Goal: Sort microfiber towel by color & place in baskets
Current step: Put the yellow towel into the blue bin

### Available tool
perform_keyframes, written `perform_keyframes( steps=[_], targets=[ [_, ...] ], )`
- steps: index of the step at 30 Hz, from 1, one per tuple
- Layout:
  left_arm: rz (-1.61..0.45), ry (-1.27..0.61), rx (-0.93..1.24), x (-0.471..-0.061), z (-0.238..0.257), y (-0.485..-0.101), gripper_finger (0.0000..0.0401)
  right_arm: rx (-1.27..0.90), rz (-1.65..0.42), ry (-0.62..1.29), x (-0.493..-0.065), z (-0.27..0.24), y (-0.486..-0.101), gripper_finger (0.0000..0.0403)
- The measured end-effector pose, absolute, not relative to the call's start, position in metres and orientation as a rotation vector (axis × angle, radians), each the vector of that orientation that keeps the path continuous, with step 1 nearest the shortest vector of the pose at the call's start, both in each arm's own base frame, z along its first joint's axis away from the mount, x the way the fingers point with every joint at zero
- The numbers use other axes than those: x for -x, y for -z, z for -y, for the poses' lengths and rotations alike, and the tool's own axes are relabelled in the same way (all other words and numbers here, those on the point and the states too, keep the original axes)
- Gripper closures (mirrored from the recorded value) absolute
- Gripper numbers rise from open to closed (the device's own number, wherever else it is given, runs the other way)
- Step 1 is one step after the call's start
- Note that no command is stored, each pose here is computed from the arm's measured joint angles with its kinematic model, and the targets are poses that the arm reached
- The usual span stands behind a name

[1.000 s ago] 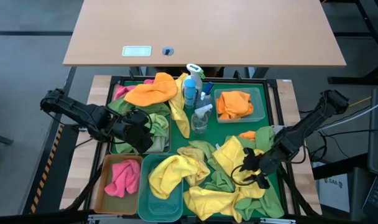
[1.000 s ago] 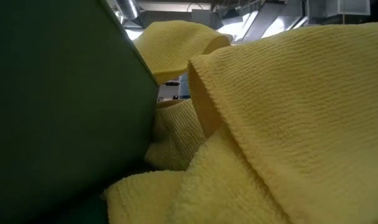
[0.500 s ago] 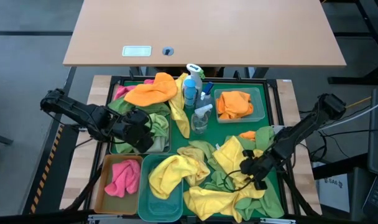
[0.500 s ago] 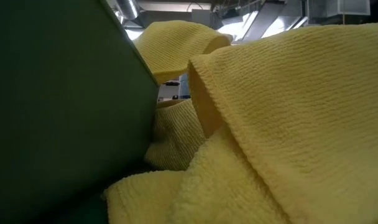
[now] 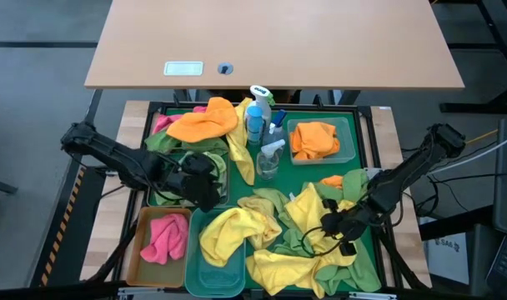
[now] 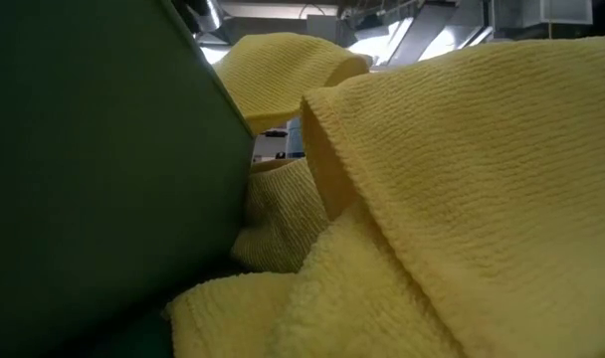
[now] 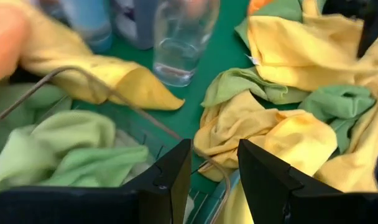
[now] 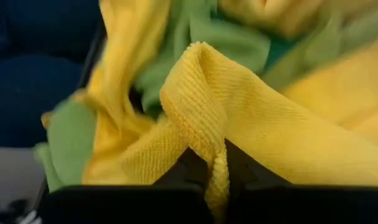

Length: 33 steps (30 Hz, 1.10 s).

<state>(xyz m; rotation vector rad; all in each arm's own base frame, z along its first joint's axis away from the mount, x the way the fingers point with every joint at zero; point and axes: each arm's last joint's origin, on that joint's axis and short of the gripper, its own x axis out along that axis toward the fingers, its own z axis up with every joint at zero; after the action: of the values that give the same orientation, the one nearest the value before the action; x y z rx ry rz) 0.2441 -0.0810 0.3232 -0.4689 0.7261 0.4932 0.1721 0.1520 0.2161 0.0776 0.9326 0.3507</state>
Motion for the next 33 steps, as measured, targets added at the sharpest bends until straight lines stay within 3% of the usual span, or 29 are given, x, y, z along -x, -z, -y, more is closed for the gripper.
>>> perform_keyframes(
  steps=[17, 33],
  targets=[
    [-0.471, -0.172, 0.175, -0.322, 0.113, -0.307, 0.0275, 0.315, -0.556, -0.225, -0.191, -0.156, -0.33, 0.0393],
    [-0.384, -0.06, -0.094, -0.345, 0.115, -0.3, 0.0275, 0.286, -0.446, -0.137, -0.213, -0.13, -0.367, 0.04]
  ],
)
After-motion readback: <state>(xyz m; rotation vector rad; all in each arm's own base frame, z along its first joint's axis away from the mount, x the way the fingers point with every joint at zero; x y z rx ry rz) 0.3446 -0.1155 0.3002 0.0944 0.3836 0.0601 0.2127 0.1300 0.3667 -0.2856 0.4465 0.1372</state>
